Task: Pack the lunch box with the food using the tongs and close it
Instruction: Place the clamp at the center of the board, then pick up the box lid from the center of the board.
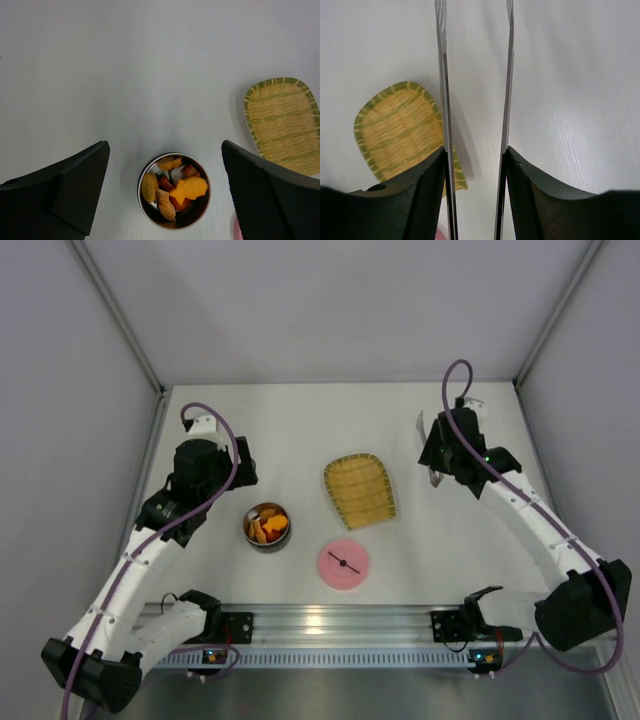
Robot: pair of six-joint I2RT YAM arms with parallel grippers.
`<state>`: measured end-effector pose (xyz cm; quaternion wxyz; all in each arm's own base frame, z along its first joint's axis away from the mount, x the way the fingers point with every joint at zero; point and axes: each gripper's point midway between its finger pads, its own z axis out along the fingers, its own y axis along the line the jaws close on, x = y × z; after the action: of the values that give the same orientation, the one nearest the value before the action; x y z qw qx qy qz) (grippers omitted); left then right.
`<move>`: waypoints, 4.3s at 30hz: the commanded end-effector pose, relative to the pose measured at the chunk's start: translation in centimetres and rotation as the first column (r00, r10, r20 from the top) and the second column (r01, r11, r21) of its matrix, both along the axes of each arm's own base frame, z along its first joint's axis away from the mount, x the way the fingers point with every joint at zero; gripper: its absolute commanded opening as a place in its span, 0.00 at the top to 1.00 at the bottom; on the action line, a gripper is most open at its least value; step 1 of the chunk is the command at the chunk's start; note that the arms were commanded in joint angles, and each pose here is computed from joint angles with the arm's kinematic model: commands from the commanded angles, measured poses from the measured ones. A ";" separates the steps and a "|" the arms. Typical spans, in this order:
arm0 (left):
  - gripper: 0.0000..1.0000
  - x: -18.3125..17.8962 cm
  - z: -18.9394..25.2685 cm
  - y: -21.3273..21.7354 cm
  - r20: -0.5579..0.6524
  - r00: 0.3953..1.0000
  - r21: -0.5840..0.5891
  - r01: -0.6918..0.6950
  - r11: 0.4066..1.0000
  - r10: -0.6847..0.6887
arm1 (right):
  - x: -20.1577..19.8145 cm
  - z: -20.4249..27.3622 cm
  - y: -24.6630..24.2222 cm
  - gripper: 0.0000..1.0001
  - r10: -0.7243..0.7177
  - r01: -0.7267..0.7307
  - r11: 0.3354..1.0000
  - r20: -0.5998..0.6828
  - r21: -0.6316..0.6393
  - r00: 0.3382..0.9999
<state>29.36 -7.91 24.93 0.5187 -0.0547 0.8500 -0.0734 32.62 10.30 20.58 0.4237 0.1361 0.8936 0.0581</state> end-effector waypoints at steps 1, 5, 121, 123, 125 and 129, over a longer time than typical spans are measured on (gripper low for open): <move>0.02 0.2 0.3 -0.1 0.015 1.000 -0.015 0.004 1.000 -0.004 | 3.1 -0.6 -2.5 0.52 -0.045 0.045 0.999 -0.005 0.012 0.999; 0.01 0.2 0.4 -0.2 0.018 1.000 -0.019 0.006 1.000 -0.006 | 7.2 -2.4 -3.3 0.52 -0.083 0.082 0.996 -0.036 -0.021 0.996; 0.01 0.3 0.4 0.8 0.021 0.999 -0.001 -0.047 0.999 0.047 | -18.0 -13.7 22.2 0.66 0.714 -0.739 0.653 -0.194 -0.163 0.673; 0.01 0.2 0.7 1.2 0.029 0.997 -0.003 -0.075 0.997 0.075 | -18.0 -13.5 22.2 0.76 0.711 -0.735 0.659 -0.189 -0.158 0.678; 0.01 0.0 1.2 1.9 0.049 0.992 -0.012 -0.113 0.993 0.114 | -18.0 -13.2 22.3 0.85 0.710 -0.734 0.663 -0.184 -0.149 0.679; 0.01 -0.2 2.0 2.7 0.082 0.983 -0.042 -0.160 0.986 0.163 | -18.0 -12.1 22.6 0.99 0.710 -0.729 0.671 -0.167 -0.137 0.684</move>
<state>29.32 -6.55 25.53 0.5322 -0.0905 0.8400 -0.0541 14.52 29.92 5.28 0.3007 -0.2837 0.9076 0.0737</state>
